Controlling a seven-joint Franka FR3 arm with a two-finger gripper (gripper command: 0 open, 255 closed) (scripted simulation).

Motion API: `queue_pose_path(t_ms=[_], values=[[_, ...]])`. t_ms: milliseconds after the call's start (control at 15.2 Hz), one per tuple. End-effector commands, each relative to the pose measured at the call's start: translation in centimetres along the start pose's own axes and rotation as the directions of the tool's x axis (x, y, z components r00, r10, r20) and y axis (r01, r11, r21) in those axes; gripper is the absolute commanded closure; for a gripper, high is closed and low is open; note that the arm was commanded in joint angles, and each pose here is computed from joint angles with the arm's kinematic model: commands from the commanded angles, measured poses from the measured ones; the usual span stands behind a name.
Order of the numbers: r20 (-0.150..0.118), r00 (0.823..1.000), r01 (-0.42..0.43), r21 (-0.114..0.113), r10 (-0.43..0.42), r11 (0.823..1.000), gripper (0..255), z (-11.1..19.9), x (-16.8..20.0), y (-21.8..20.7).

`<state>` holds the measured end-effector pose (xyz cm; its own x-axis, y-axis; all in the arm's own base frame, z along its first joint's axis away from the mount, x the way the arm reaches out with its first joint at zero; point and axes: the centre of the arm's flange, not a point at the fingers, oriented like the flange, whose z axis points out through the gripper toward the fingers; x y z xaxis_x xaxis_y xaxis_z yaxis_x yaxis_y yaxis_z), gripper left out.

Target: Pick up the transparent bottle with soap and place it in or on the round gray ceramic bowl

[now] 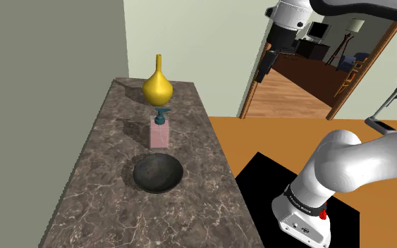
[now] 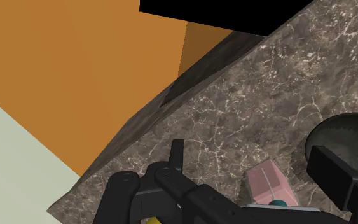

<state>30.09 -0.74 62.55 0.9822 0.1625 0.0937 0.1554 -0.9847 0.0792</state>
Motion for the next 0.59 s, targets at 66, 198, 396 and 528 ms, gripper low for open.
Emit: queue_pose_path(t_ms=[66, 198, 396, 528], values=[[0.002, 1.0, 0.006, 0.005, -0.006, 1.0, 0, 0.7, 1.1, -0.3], [0.007, 1.0, 0.017, 0.015, -0.017, 1.0, 0, 2.0, 3.3, -1.1], [0.014, 0.999, 0.034, 0.03, -0.035, 0.999, 0, 4.1, 6.5, -2.2], [0.019, 0.999, 0.046, 0.04, -0.046, 0.998, 0, 5.5, 8.6, -3.0]])
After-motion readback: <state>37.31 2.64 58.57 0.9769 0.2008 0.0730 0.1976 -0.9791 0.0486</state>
